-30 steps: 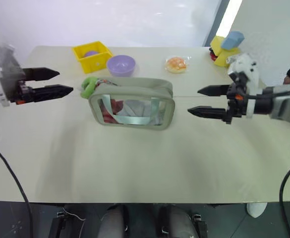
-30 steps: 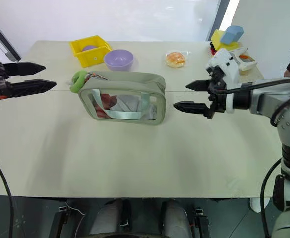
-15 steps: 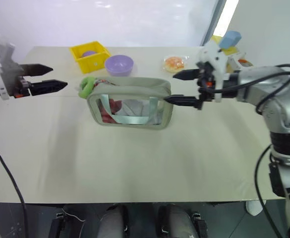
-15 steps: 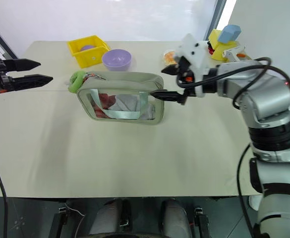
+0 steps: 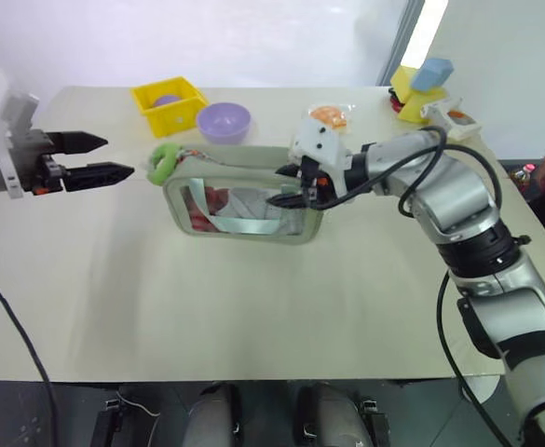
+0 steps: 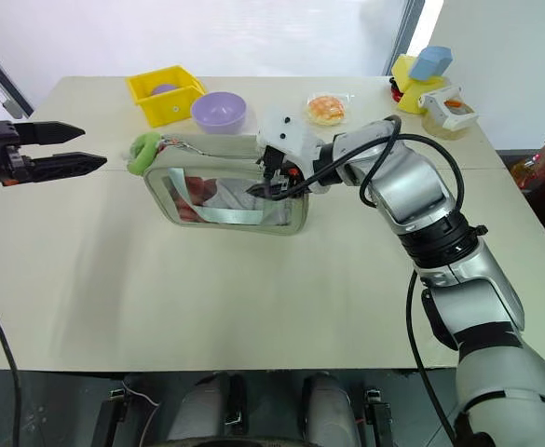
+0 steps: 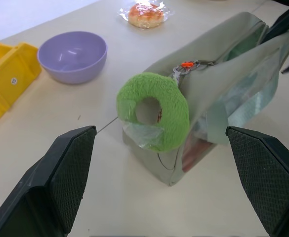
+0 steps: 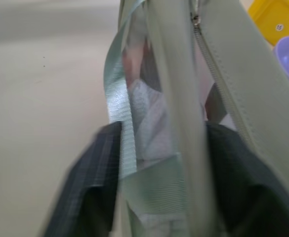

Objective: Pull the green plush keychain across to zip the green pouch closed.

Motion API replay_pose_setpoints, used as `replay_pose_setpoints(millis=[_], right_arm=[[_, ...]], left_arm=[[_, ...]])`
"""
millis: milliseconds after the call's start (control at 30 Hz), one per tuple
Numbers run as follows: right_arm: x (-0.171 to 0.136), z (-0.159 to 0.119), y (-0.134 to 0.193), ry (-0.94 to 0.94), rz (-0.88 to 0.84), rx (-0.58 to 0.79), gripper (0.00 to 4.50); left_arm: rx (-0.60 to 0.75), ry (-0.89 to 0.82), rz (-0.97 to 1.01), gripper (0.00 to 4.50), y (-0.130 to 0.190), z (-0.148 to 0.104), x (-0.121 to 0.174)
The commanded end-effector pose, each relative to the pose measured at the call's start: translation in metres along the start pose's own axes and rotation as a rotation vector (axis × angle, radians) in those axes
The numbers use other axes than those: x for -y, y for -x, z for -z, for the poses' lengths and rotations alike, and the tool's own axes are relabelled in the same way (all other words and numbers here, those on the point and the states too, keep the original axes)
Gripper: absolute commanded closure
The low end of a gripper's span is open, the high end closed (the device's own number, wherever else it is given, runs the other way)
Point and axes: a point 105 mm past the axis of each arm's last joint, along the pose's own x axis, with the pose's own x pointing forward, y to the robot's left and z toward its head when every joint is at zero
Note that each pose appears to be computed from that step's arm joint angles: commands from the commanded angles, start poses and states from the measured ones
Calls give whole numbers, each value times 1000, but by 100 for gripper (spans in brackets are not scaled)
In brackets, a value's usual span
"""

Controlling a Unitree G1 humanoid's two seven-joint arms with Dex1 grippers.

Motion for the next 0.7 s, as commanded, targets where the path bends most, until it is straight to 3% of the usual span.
replay_pose_setpoints(millis=[33,167,467,633,700], right_arm=[[9,-23,9,140,22,49,332],[12,-31,22,202,-3,78,332],[3,-13,17,190,-36,65,332],[12,-35,25,146,-12,125,332],[11,-46,31,114,-31,164,249]], left_arm=[[37,-34,-22,0,7,-12,1],[36,-36,-40,0,10,-12,-3],[42,-35,-40,0,6,-10,-2],[47,-43,-49,0,7,-12,-4],[46,-45,-53,0,7,-12,-5]])
